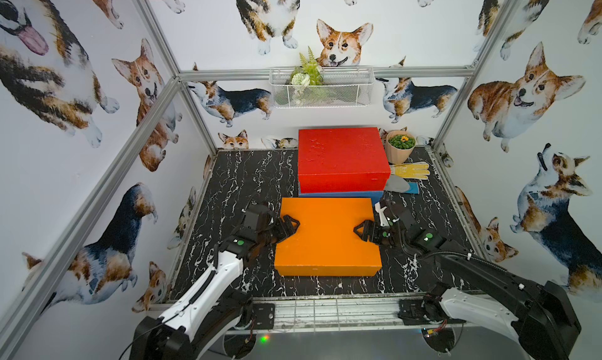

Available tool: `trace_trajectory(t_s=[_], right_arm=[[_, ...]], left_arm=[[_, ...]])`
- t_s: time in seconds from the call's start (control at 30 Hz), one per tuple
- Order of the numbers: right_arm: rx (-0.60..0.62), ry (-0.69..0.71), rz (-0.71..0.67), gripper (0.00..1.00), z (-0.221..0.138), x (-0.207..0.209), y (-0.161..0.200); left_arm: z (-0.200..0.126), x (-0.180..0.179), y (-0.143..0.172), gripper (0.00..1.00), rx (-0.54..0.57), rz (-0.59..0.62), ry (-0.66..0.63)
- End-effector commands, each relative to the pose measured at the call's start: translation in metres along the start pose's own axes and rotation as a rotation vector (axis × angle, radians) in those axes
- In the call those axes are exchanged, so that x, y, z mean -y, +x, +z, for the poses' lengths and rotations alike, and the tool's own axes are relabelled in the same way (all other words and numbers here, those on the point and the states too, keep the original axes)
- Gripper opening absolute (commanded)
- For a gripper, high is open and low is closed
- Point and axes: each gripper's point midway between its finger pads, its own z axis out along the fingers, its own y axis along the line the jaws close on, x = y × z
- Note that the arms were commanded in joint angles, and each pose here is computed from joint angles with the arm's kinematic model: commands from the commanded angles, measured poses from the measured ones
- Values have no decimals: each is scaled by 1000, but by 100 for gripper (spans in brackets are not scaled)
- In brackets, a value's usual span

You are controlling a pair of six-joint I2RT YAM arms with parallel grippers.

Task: Stack the shoeboxes
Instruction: Pick up the shoebox from the center of the board, then place the shoebox at the shoebox.

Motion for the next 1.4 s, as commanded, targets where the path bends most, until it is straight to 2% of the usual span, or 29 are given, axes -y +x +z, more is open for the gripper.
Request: trace_trajectory(t_s=[0.0,0.57,0.93,1.17,1.37], right_arm=[[-14,-73,-11,83,-12,-22,-1],[36,-162,-126,82,-95,-96,-12],[129,-239,-195,83,-145,-166,-59],[172,-218,-233,84,-146,-201,-97],[206,-222,-180,84,-140,-205,-147]], left_arm=[[-14,38,0,85,-29,17,101],[-87,132,-15,85,36,140,189],[-139,210,-52,85,122,225,290],[-135,254,-80,86,140,252,322],[-109,282,-104,86,139,262,330]])
